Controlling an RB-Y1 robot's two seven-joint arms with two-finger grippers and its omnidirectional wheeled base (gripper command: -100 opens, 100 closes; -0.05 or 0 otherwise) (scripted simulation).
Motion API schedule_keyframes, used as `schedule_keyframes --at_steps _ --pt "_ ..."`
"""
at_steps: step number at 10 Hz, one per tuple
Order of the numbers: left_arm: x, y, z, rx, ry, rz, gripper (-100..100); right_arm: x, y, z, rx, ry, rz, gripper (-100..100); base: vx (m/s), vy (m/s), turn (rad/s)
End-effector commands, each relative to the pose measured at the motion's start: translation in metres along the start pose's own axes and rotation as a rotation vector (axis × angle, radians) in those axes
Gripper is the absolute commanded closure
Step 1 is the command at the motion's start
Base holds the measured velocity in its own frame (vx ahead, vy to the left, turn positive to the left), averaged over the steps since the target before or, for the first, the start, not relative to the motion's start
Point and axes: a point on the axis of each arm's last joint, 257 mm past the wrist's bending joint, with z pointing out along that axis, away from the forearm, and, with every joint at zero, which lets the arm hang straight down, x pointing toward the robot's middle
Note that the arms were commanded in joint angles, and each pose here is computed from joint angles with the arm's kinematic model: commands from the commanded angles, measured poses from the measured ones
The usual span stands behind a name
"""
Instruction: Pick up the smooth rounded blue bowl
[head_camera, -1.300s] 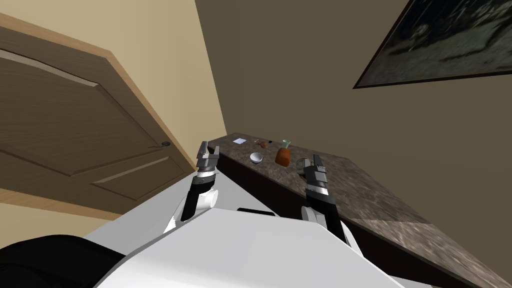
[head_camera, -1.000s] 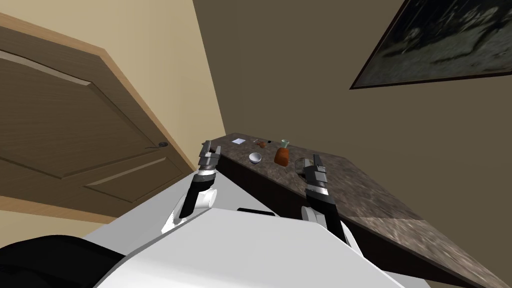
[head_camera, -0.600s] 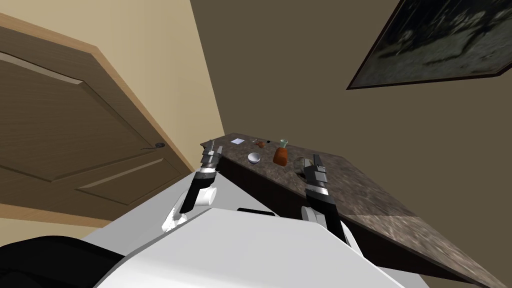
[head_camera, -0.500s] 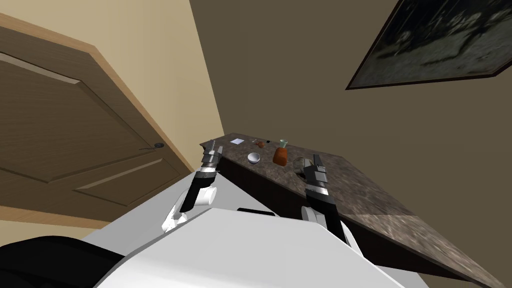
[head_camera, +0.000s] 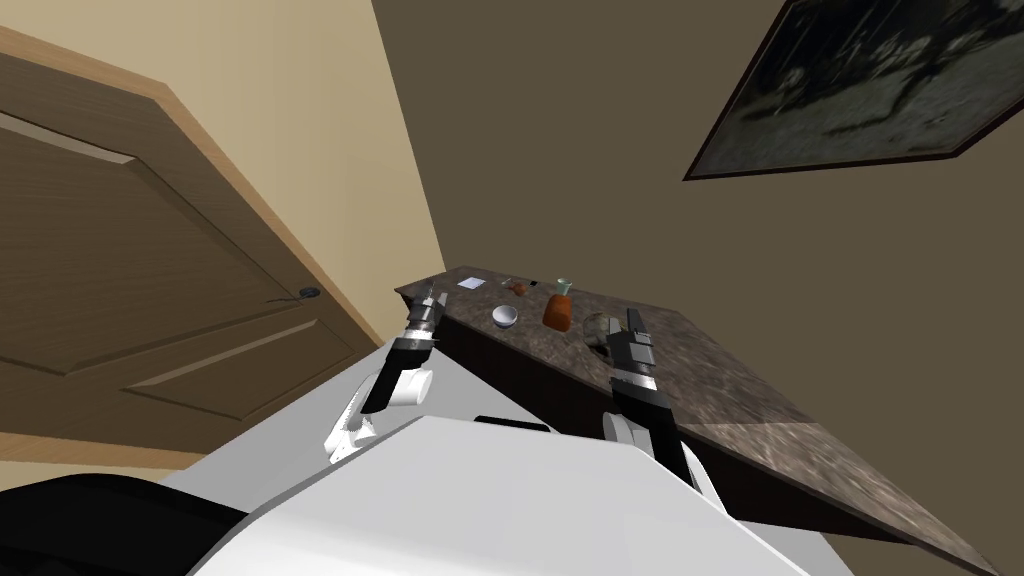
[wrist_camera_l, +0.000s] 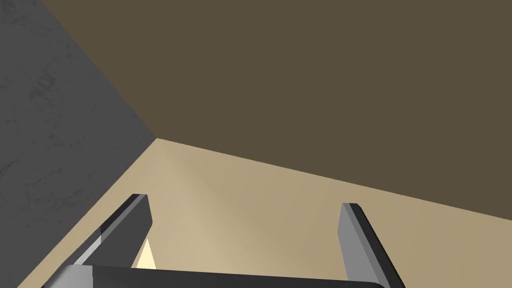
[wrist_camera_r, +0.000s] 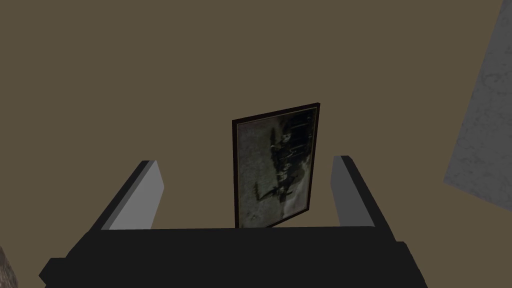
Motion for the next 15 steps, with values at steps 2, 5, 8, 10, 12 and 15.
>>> schedule_keyframes --at_steps 2,5,8,10,12,15 --pt "0.0 0.012 0.004 -0.051 -0.001 0.01 -100 0.0 0.0 0.0 0.0 0.0 0.0 0 0.005 -0.014 -0.051" --pt "-0.002 0.023 0.013 -0.105 -0.001 0.029 -100 0.0 0.0 0.0 0.0 0.0 0.0 0 0.008 -0.015 -0.05" --pt "-0.005 0.038 0.015 -0.168 -0.009 0.038 -100 0.0 0.0 0.0 0.0 0.0 0.0 0 0.007 -0.016 -0.04" --pt "-0.007 0.044 0.019 -0.199 -0.013 0.046 -100 0.0 0.0 0.0 0.0 0.0 0.0 0 0.003 -0.01 -0.033" --pt "-0.008 0.052 0.017 -0.229 -0.018 0.047 -100 0.0 0.0 0.0 0.0 0.0 0.0 0 0.005 -0.01 -0.023" --pt "-0.011 0.062 0.019 -0.277 -0.026 0.054 -100 0.0 0.0 0.0 0.0 0.0 0.0 0 0.006 -0.012 -0.035"
